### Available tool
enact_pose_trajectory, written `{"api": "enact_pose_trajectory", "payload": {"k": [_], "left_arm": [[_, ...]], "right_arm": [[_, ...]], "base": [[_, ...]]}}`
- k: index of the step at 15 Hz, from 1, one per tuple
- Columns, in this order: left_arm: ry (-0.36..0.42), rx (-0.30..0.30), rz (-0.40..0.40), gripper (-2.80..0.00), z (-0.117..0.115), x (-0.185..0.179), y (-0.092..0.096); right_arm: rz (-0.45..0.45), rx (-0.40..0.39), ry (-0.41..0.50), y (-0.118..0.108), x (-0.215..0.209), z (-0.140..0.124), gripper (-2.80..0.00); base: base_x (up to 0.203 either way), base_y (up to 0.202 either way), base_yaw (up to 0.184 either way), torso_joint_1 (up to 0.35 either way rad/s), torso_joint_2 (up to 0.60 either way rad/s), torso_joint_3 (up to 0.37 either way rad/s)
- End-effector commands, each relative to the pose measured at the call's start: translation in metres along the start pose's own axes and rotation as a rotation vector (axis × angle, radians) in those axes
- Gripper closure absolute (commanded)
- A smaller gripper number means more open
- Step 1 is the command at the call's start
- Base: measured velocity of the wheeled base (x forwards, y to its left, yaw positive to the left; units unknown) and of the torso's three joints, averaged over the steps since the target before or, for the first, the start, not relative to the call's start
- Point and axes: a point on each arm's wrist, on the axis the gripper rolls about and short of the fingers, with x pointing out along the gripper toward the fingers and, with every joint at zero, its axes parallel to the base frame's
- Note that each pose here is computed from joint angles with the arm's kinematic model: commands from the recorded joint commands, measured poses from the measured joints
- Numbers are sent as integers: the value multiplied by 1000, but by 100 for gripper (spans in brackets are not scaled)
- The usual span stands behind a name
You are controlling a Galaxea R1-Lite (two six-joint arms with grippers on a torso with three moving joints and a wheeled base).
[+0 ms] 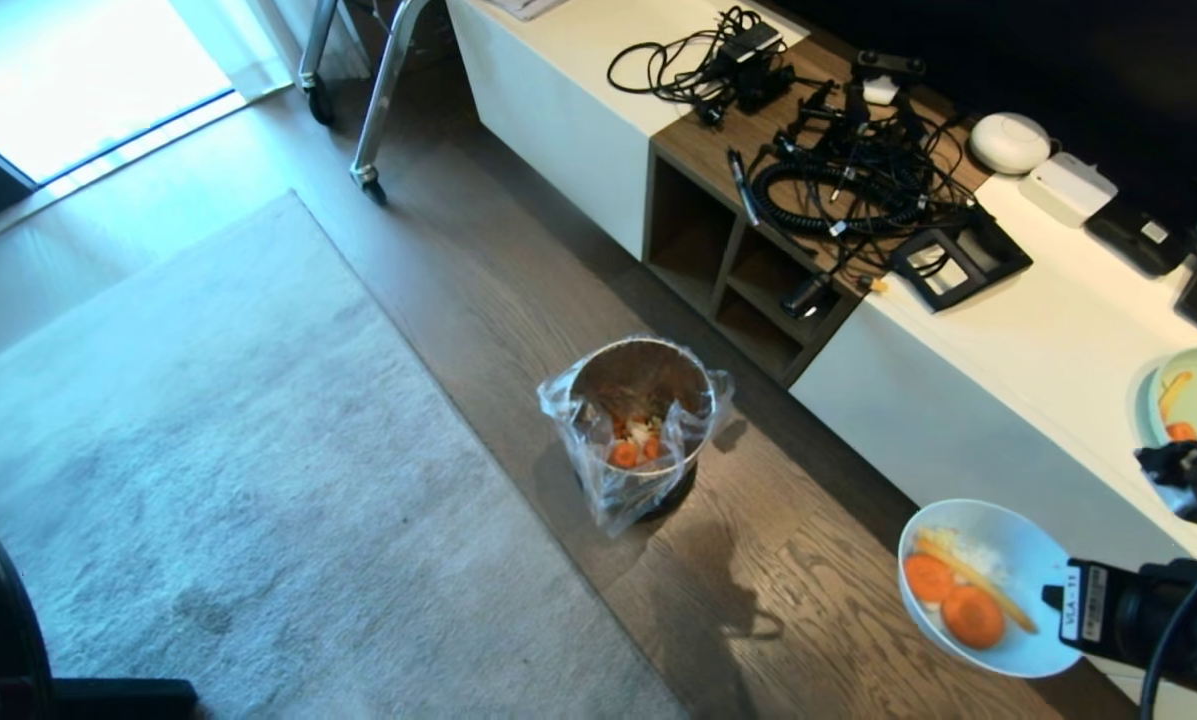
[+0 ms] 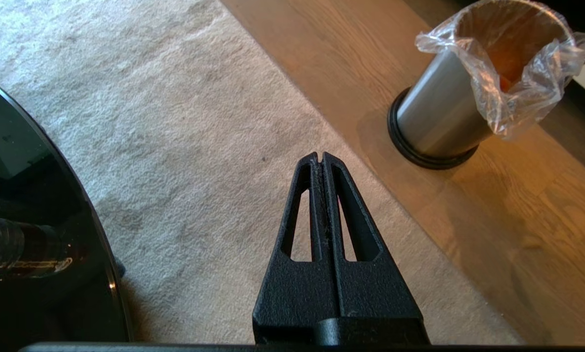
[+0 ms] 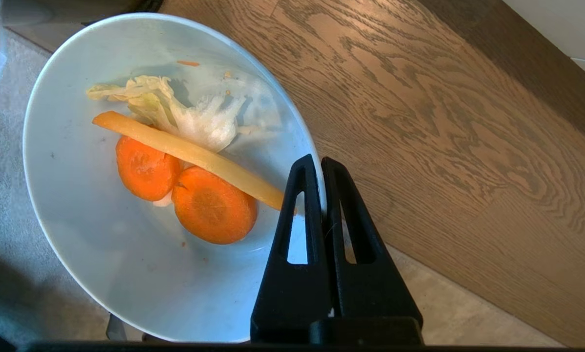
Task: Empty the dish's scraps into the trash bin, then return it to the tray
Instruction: Move the bowl over the trash can
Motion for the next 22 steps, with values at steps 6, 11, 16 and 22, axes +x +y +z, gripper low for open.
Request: {"api": "enact_pose_trajectory", "payload": {"k": [6,11,16,22], "left_arm": [[0,-1,1,0,0,0,0],[0,-1,1,0,0,0,0],[0,-1,1,0,0,0,0],[0,-1,1,0,0,0,0]], "right_arm": [[18,14,-33,9,0,15,0],[26,19,-48,13,-1,21,0],[37,-26,-69,29,17,36,0],[98,-109,-196,89,65,100,0]], "base": [[0,0,0,5,3,-195],[0,0,0,4,1,-82],[0,0,0,0,0,0],[0,0,0,0,0,0]]}}
